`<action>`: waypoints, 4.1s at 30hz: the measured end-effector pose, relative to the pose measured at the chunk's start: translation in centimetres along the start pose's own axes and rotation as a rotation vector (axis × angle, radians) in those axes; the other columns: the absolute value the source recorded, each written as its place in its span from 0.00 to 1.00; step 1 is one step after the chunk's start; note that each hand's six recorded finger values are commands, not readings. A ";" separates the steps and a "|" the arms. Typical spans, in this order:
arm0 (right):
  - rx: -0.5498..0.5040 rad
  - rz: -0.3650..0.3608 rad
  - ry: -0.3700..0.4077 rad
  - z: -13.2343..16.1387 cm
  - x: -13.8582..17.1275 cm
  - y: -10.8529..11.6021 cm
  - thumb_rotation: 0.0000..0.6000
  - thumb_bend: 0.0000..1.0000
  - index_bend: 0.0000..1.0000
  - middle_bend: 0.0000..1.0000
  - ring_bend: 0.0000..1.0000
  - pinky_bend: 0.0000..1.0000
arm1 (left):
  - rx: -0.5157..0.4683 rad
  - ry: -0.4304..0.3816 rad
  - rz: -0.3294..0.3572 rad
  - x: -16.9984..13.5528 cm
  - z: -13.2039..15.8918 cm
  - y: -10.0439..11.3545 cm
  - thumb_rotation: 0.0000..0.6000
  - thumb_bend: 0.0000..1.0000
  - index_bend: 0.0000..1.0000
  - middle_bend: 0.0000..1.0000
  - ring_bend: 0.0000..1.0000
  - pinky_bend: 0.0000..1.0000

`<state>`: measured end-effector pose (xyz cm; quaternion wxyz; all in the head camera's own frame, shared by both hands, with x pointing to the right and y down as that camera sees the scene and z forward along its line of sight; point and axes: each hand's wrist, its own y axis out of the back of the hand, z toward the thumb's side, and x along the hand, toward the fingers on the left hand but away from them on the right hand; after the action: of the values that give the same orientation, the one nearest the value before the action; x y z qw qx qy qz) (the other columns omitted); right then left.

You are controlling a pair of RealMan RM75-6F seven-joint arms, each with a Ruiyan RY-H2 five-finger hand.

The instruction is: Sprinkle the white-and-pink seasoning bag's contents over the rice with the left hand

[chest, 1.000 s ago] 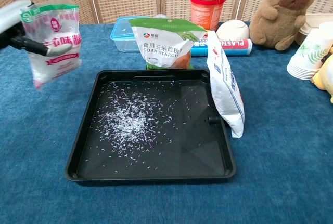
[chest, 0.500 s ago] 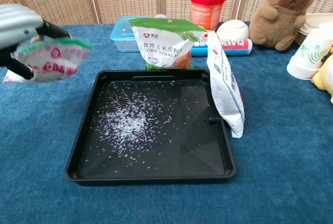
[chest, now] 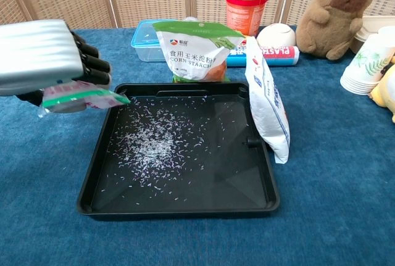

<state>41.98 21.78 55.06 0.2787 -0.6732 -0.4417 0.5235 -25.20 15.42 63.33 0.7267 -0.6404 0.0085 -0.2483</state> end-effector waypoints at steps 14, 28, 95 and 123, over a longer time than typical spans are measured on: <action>-0.007 -0.007 0.000 -0.1 0.1 0.3 0.94 0.00 0.00 0.01 0.04 0.01 | 0.344 -0.306 0.049 1.1 0.0 0.8 1.00 0.41 0.65 0.55 0.53 0.66; -0.013 -0.003 0.000 -0.2 0.1 0.4 0.94 0.00 0.00 0.01 0.04 0.01 | 0.515 -0.454 -0.007 1.6 0.6 0.7 1.00 0.42 0.68 0.56 0.53 0.51; -0.004 0.006 0.009 0.0 0.0 0.0 0.95 0.00 0.00 0.01 0.04 0.01 | 0.702 -0.341 -0.249 5.5 1.6 2.2 1.00 0.47 0.76 0.61 0.53 0.51; -0.001 0.011 0.015 0.3 0.1 -0.2 0.95 0.00 0.00 0.01 0.04 0.01 | 0.649 -0.139 -0.175 5.9 0.5 4.4 1.00 0.32 0.84 0.65 0.53 0.56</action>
<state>41.67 21.90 55.09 0.2790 -0.6797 -0.4360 0.5197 -18.30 13.93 61.15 0.8674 -0.3895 -0.1754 -0.2553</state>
